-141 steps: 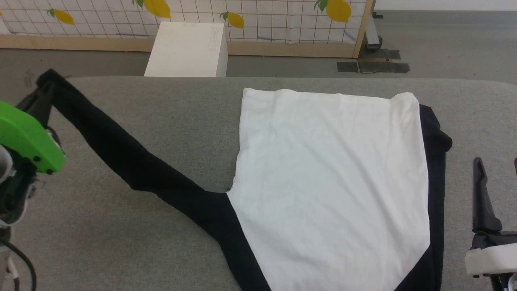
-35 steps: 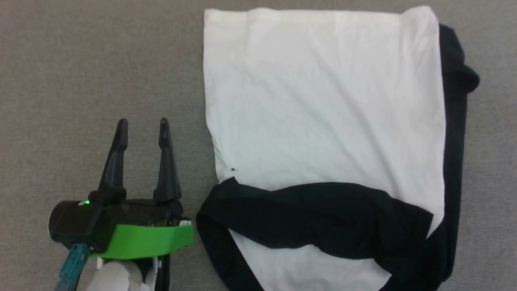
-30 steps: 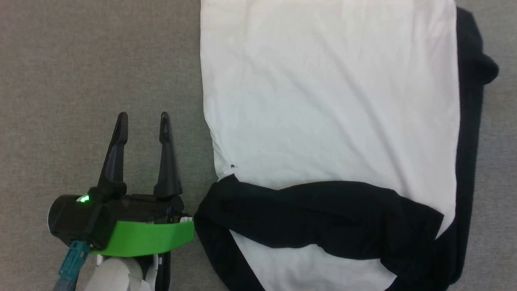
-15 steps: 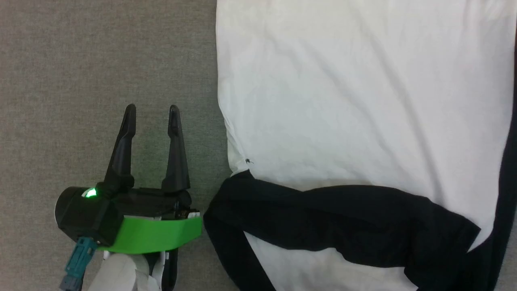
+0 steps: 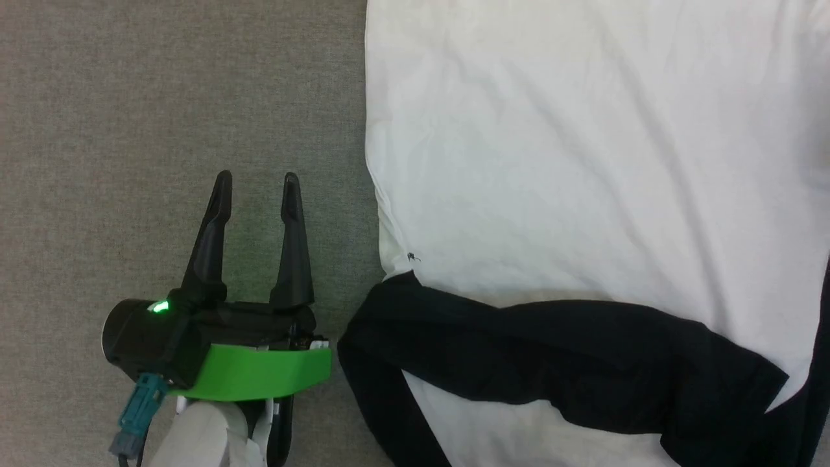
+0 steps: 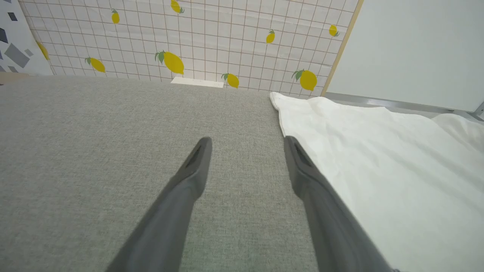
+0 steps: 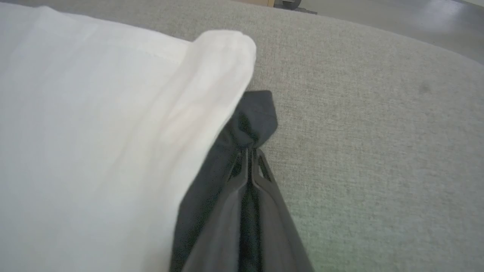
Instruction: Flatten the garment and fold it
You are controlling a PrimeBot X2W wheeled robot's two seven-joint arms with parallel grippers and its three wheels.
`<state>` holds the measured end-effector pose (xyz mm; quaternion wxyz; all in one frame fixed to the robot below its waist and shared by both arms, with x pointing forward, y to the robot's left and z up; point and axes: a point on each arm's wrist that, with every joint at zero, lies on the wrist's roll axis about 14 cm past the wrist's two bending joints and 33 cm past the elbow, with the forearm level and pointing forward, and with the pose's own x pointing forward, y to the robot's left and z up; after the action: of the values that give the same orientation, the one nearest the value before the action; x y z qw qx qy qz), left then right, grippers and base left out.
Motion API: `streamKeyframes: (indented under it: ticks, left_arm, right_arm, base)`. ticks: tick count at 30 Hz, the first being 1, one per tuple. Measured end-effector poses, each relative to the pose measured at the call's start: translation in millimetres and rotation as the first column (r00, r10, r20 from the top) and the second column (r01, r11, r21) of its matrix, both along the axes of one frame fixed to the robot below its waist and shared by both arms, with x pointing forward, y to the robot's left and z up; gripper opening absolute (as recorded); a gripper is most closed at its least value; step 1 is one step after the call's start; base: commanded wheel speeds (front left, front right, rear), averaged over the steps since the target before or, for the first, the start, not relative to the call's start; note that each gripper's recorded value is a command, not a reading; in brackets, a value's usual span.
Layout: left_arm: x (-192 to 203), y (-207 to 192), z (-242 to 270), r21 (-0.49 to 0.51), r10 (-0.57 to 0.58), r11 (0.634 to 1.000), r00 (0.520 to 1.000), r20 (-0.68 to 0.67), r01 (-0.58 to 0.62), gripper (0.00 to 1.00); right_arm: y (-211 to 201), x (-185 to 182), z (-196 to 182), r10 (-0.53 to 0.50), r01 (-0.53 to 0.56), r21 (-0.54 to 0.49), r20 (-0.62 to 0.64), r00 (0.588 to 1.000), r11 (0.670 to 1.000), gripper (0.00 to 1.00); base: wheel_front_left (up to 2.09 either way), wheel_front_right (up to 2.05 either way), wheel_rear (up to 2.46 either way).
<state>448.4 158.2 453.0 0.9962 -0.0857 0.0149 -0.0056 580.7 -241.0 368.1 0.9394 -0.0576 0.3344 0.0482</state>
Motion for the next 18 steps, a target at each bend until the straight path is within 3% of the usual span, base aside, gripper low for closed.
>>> streamKeyframes:
  ticks: [5,8,12,18]
  left_arm:
    - [-1.5,0.0,6.3,0.003,-0.001,1.0,1.0,0.014,0.001,1.0]
    - [-3.4,0.3,15.0,0.004,-0.001,1.0,0.999,0.034,0.001,1.0]
    - [-9.8,3.9,30.1,0.008,0.006,1.0,0.998,0.065,-0.006,1.0]
    - [-30.4,11.4,46.8,-0.004,0.02,1.0,0.997,0.08,-0.02,1.0]
  right_arm:
    - [-17.8,0.2,14.8,-0.045,0.047,-0.026,0.061,0.997,0.999,0.0]
    - [-34.4,2.4,41.0,-0.1,0.103,-0.012,0.159,0.982,0.995,0.0]
    - [-56.8,-3.9,83.5,-0.183,0.18,0.036,0.291,0.939,0.983,0.0]
    - [-91.6,-43.3,137.9,-0.294,0.284,0.087,0.421,0.858,0.955,0.0]
  base:
    - [0.0,0.0,0.0]
    - [0.0,0.0,0.0]
    - [0.0,0.0,0.0]
    - [0.0,0.0,0.0]
